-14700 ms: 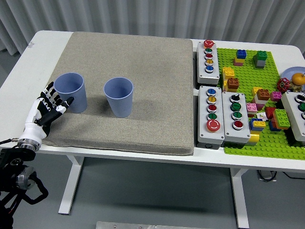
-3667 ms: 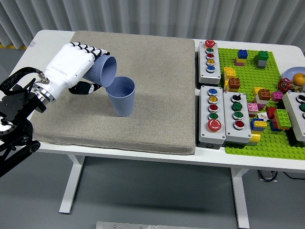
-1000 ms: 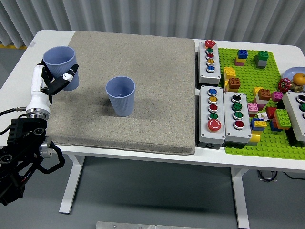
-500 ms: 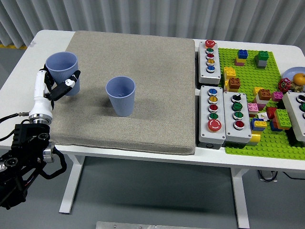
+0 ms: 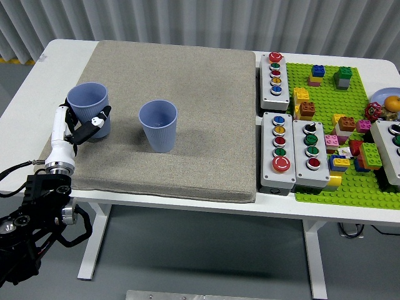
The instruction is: Pick cup pour cup place
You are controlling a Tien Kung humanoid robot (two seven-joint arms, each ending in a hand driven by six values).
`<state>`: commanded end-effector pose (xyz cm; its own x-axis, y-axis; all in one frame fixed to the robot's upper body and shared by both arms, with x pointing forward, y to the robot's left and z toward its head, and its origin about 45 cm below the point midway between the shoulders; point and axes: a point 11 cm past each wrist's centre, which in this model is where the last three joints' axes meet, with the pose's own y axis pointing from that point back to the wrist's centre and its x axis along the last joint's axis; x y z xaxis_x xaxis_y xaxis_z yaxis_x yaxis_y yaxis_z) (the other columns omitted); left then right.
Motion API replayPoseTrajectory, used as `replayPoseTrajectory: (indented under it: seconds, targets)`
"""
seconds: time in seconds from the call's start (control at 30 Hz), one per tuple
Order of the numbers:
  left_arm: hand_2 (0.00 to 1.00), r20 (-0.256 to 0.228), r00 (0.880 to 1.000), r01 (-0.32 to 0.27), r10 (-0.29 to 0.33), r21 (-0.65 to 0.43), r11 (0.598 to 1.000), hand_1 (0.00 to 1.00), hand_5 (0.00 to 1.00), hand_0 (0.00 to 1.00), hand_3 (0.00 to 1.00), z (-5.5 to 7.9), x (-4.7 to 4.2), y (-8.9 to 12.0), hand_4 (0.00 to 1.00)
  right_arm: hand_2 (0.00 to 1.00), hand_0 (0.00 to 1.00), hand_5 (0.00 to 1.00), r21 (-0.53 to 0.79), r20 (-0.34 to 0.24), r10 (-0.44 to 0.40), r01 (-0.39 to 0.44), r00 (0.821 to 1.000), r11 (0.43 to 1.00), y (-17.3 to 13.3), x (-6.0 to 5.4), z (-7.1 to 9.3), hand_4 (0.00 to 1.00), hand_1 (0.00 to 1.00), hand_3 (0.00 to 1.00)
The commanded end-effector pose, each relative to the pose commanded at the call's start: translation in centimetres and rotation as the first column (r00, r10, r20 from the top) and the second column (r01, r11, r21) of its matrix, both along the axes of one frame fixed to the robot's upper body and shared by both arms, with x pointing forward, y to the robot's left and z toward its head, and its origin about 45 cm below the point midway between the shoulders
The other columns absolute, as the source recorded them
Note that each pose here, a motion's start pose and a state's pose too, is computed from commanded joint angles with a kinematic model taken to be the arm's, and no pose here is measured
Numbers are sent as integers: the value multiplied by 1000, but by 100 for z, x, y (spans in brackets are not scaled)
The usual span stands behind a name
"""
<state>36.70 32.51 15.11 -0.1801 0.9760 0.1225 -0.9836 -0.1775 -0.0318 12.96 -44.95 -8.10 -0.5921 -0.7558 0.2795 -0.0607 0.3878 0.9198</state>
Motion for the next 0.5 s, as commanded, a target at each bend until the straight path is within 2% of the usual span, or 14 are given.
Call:
replayPoseTrajectory:
  seconds: [0.03, 0.27, 0.5]
  targets:
    - [706, -8, 1000, 10, -10, 7, 1000, 653, 253, 673, 641, -18, -14, 0, 815, 609, 709, 111, 0, 0, 1, -1, 1000, 1000, -1, -1, 0, 2, 647, 581]
    - [706, -41, 999, 6, -6, -6, 1000, 656, 247, 676, 641, -142, -104, 24, 810, 609, 709, 114, -1, -6, -2, 2, 1000, 1000, -6, -40, -9, 2, 647, 581]
    - [711, -53, 999, 4, -4, 1, 1000, 661, 256, 683, 641, -194, -150, 27, 812, 609, 709, 115, 0, -16, 1, -1, 1000, 1000, -4, -81, -21, 2, 647, 581]
